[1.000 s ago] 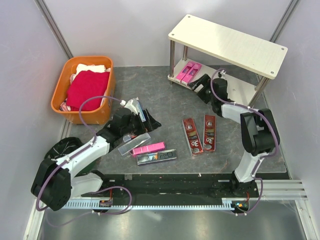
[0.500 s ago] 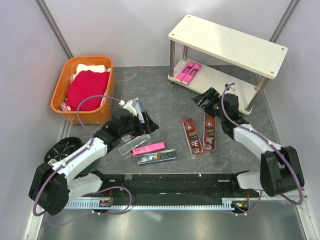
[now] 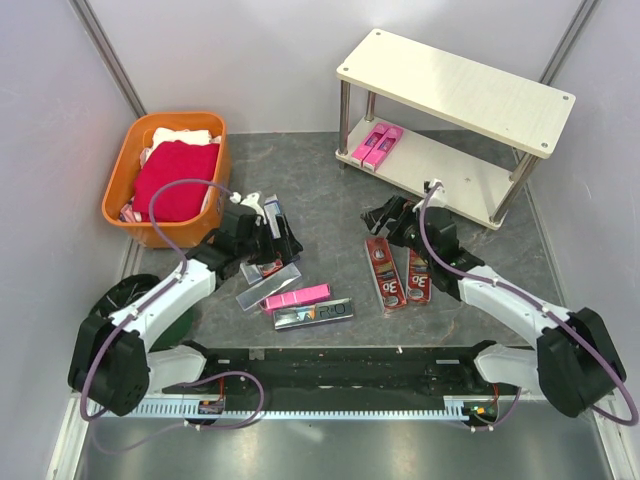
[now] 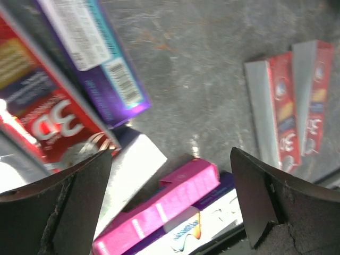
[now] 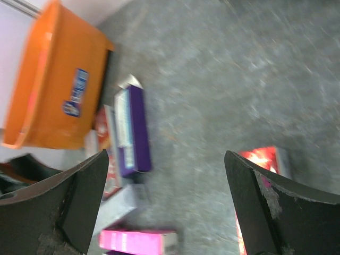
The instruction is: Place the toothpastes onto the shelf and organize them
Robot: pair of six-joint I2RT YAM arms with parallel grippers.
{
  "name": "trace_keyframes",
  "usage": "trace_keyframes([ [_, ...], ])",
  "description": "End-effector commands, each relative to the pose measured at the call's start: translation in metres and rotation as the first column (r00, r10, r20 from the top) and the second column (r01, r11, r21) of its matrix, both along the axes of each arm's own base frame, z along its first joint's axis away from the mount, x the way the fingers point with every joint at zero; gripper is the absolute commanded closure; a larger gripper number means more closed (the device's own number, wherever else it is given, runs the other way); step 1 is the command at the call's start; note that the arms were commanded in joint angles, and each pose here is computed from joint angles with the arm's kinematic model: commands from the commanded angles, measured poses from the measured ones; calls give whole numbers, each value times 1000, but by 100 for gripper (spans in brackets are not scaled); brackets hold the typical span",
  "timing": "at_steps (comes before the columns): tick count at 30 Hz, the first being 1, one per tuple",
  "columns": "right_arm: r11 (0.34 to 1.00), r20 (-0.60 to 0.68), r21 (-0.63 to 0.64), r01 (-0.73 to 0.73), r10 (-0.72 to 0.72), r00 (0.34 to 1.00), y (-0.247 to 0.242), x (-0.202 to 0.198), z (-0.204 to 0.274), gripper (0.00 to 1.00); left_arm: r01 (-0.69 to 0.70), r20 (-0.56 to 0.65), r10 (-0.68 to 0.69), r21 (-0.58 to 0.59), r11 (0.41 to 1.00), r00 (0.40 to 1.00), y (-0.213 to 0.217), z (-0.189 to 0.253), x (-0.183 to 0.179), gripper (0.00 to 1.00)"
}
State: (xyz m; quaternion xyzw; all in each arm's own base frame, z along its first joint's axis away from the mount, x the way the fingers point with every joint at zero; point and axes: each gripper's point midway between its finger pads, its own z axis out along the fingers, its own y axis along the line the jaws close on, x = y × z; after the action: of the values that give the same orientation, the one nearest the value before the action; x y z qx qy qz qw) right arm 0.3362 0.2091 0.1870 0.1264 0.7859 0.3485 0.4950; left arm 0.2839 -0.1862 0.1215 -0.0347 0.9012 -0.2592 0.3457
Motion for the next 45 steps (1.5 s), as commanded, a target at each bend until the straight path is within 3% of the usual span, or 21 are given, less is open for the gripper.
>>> trace_keyframes([
  [1, 999, -27, -41, -26, 25, 999, 4, 2, -23, 2, 49, -7, -49, 94, 994, 999, 10, 5, 7, 3],
  [10, 996, -59, -29, -87, 85, 995, 15, -3, -31, 2, 271, -69, -265, 92, 958, 962, -27, -12, -40, 14],
  [17, 995, -63, -15, -97, 96, 993, 16, -6, -29, 2, 357, -155, -333, 162, 920, 930, -42, -59, -78, 15],
  [25, 996, -58, -15, -92, 91, 994, 13, -11, -28, 2, 351, -161, -319, 242, 905, 934, -42, -85, -75, 11],
  [32, 996, -62, -22, -88, 86, 994, 11, -10, -30, 2, 406, -208, -357, 293, 866, 911, -57, -104, -84, 14],
  [35, 996, -61, -21, -86, 85, 995, 11, -10, -30, 2, 396, -228, -335, 326, 858, 914, -59, -114, -83, 18],
  [42, 996, -59, -28, -80, 79, 995, 9, -11, -30, 2, 362, -243, -291, 331, 871, 925, -64, -120, -76, 48],
  [45, 996, -58, -30, -79, 78, 995, 9, -11, -29, 2, 341, -221, -280, 327, 881, 934, -67, -113, -70, 55],
])
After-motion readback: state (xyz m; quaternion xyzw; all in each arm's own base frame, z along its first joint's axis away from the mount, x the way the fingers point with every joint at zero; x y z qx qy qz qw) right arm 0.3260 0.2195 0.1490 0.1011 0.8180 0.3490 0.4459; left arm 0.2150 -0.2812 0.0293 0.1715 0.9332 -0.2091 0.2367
